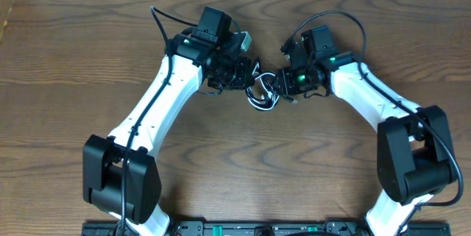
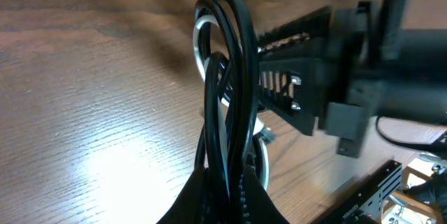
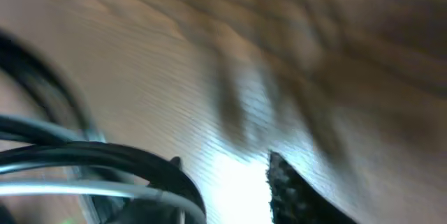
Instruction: Untangle cables
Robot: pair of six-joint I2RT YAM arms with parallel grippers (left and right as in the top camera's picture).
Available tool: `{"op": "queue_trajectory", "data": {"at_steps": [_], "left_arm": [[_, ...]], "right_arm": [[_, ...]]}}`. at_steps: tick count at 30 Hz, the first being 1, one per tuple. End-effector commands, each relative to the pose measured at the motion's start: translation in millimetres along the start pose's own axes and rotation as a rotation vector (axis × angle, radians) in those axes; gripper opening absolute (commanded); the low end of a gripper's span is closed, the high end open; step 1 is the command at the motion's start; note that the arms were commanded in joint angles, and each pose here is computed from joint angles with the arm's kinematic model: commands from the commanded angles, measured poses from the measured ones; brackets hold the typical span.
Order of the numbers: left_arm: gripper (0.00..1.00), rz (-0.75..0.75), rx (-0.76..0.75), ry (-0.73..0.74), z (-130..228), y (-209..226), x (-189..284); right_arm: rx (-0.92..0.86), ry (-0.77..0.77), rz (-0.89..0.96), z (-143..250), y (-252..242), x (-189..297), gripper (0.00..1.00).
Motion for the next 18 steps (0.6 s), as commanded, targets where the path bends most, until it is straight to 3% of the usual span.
{"op": "queue_trajectory", "data": {"at_steps": [1,7,14,18], "left_arm": [[0.07,0.02,0.01,0.021,1.0,0.1,-1.8],[0.07,-0.009,0.01,0.007,-0.2,2.5,-1.8],[0.07,-0.023,0.01,0.001,-0.7,3.7,-1.8],[0.08,-0.04,0.01,-0.007,-1.3,5.1,-1.8]], "right_arm": [[-0.174,0.034,0.296,9.6,-27.2,-2.0,0.27],[-0.314,0.106,0.593,30.0,-56.0,14.2,0.18],[-0.359,0.152,0.624,38.9,-69.4,23.3,0.01],[-0.333,0.153,0.6,35.7,-66.6,29.4,0.01]]}}
Point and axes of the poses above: each gripper's point midway between its finger pads, its own x axis back along the fingers, its own y axis along the line the jaws close on, z = x × y, the point moved 9 cm from there along x, back along the fingers, and after that the axes turned 10 degrees about x, right-handed, at the moved point
